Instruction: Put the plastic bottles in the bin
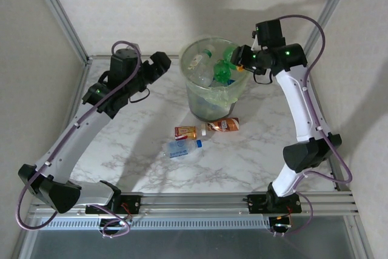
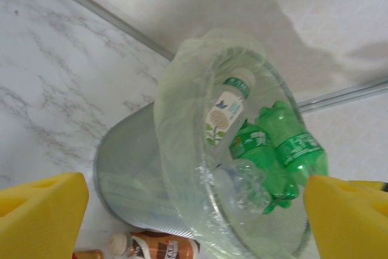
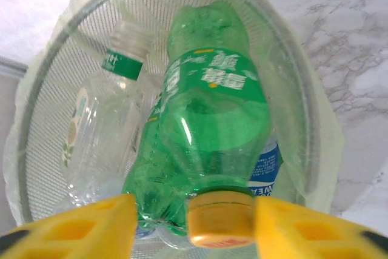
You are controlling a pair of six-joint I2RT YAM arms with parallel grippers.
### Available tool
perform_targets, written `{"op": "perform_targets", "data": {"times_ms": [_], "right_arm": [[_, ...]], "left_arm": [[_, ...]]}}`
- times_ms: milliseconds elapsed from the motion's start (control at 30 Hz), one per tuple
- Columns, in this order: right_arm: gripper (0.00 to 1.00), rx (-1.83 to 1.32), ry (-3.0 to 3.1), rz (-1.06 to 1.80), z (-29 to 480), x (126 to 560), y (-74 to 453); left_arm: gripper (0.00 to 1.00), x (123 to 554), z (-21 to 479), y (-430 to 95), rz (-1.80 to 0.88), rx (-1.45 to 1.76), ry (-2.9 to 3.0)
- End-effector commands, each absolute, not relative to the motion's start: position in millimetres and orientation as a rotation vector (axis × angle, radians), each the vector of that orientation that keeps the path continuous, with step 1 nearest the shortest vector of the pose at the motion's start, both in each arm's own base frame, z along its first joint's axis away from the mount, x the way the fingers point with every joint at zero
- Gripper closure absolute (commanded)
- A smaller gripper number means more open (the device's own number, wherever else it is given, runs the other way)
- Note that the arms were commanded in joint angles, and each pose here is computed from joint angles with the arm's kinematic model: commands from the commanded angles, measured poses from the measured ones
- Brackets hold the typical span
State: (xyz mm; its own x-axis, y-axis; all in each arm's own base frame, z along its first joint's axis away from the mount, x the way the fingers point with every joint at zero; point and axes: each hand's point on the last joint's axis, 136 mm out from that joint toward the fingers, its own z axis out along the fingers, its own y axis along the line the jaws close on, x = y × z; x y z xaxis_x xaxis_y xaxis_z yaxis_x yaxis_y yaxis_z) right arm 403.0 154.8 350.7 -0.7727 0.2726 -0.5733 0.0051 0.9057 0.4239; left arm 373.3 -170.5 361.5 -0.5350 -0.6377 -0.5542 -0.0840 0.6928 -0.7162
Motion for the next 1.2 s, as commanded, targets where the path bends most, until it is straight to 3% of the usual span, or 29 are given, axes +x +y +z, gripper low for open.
{"op": "perform_targets", "data": {"times_ms": [0,67,400,833,1167], "right_arm": [[0.56,0.203,2.331,0.518,371.5,400.5,146.6],[0.62,0.206,2.322,0.503,371.7,407.6,146.2],[0.69,0.199,2.347,0.419,346.5,449.3,151.4],[0.73,0.193,2.436,0.371,299.4,463.4,165.7],[0.44,0.053,2.206,0.507,400.1,417.6,190.3]], "left_arm": [[0.11,372.2,354.1,-165.8,-0.784,-0.577,2.032],[0.11,370.6,352.6,-165.0,-0.786,-0.583,2.033],[0.14,367.1,342.4,-161.5,-0.772,-0.605,2.047],[0.18,333.5,265.9,-159.9,-0.747,-0.647,2.186],[0.18,299.3,198.6,-160.3,-0.743,-0.755,2.309]]}}
